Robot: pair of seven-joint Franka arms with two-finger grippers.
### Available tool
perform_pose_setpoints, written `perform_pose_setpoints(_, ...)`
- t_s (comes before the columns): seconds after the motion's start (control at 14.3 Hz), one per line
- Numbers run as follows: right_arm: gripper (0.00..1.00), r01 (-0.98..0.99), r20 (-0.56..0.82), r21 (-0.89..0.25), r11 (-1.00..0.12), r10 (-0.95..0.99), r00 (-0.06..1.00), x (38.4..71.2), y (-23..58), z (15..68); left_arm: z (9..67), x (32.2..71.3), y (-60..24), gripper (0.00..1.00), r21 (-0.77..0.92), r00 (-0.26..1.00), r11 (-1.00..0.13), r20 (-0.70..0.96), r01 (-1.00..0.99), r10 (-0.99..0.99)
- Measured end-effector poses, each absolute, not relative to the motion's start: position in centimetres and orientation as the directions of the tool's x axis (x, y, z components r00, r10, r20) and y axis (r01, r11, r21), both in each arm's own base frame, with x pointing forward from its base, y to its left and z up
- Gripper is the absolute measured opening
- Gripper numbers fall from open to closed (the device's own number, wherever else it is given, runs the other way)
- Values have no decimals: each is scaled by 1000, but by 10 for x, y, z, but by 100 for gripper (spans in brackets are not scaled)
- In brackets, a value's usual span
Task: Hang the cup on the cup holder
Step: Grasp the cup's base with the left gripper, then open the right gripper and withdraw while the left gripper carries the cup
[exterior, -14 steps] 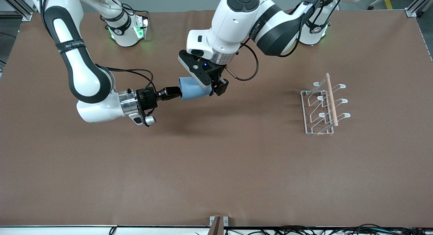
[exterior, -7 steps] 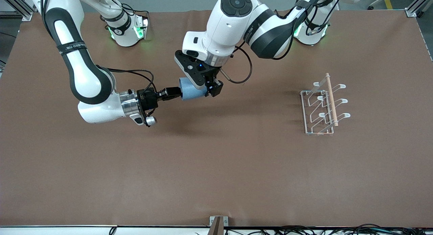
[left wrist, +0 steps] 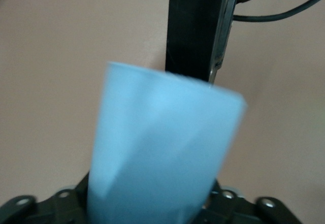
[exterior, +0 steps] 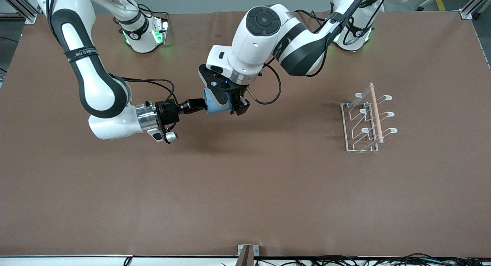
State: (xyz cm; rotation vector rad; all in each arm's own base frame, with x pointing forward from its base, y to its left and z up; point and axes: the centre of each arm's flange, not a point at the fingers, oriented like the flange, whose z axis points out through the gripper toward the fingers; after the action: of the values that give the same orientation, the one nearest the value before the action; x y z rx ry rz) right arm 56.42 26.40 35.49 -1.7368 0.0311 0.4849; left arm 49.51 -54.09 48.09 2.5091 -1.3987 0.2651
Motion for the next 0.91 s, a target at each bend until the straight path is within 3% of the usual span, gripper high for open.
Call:
perform_pose_setpoints(0.21, 13, -305, -359, -923, -236, 233, 904, 566, 264, 358, 483, 496, -541, 72, 127, 519, -505, 285, -854, -806)
perform_pose_setpoints(0.28, 19, -309, -362, -921, -236, 232, 903, 567, 264, 359, 484, 496, -541, 72, 125, 518, -504, 286, -854, -806)
perform_pose_setpoints(0.77, 90, -309, -357, -921, -236, 200, 912, 576, 247, 360, 481, 507, -528, 72, 21, 490, -500, 241, -866, -838)
perform_pose_setpoints(0.84, 99, -303, -354, -917, -258, 183, 917, 580, 237, 358, 477, 507, -522, 72, 16, 494, -501, 198, -865, -846)
perform_pose_setpoints(0.91, 100, -284, -344, -907, -310, 159, 925, 584, 223, 352, 472, 509, -514, 72, 10, 500, -504, 144, -864, -854)
